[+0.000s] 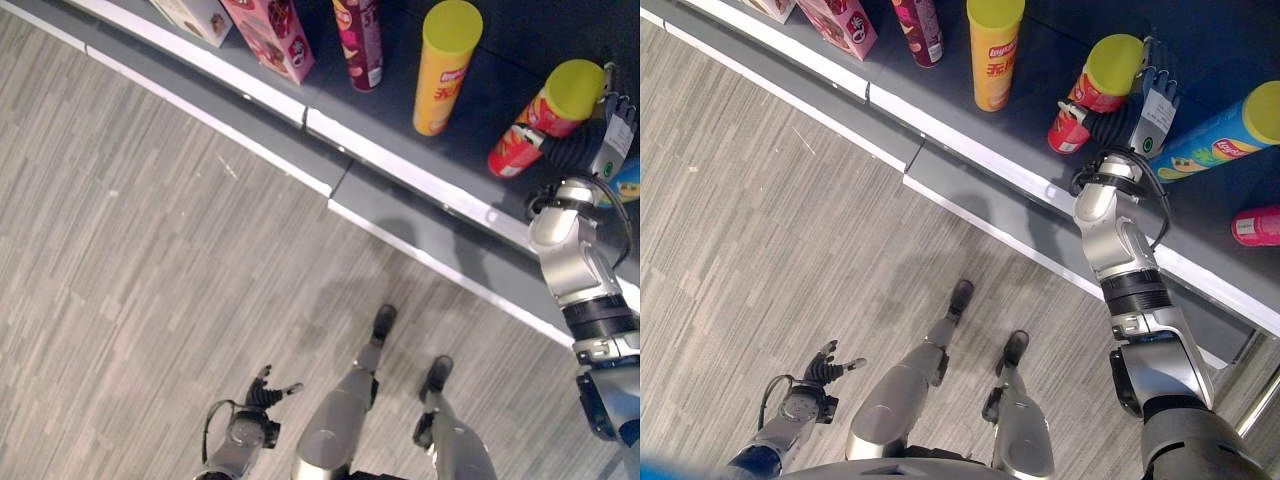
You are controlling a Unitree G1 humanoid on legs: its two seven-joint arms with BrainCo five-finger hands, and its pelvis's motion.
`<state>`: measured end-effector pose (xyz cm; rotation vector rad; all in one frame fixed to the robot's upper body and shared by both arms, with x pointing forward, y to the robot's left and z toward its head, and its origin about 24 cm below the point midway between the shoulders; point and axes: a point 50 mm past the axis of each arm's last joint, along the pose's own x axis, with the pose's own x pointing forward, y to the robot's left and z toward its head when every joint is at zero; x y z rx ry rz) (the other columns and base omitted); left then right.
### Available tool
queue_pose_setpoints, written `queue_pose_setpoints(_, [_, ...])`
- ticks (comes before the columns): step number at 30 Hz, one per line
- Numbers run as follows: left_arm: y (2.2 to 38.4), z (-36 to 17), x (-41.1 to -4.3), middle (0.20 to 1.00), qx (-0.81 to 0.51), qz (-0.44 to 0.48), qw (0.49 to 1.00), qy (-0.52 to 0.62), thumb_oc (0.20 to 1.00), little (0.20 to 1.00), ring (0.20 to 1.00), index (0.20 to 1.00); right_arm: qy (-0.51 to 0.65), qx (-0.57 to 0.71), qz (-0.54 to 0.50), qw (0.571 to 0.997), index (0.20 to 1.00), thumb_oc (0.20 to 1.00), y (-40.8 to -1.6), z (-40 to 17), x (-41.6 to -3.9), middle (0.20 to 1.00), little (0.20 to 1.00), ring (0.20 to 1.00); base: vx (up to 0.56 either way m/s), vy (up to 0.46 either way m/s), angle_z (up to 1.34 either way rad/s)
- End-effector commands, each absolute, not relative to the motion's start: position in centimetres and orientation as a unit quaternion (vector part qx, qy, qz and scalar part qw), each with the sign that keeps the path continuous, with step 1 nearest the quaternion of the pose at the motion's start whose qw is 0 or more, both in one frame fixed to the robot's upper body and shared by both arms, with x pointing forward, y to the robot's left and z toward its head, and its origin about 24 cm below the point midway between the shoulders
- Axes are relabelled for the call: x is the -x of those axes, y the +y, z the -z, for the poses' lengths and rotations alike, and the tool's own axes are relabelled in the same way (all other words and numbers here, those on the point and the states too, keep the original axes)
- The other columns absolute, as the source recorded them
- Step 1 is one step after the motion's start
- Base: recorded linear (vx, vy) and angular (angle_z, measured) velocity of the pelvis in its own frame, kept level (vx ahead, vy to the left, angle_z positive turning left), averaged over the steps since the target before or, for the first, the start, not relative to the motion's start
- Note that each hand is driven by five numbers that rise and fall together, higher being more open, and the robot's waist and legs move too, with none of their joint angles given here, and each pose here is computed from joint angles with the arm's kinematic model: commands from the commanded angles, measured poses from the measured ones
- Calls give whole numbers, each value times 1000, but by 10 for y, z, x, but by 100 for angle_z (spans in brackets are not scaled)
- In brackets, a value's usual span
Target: Put the goods on the table back onto the shelves and tidy them up.
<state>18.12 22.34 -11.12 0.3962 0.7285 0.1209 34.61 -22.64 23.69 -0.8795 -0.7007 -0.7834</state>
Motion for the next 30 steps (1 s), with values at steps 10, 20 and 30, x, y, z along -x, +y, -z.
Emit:
queue_pose_setpoints(10, [238,125,-160,1000,-211,-98,882,410,1000,1000,1000,1000,-391,435,301,753,1000,1000,-223,-227,-299,1000,1000,1000,-10,33,-6])
queue_pose_setpoints(20, [261,125,-145,1000,-227,-103,865,437,1000,1000,1000,1000,-269,373,89,883,1000,1000,-216,-159,-268,1000,1000,1000,14,91,-25])
queue_pose_setpoints(30, [281,129,-132,1000,-221,-116,841,480,1000,1000,1000,1000,-138,201,-66,968,1000,1000,-201,-101,-241,1000,1000,1000,-28,84,-78])
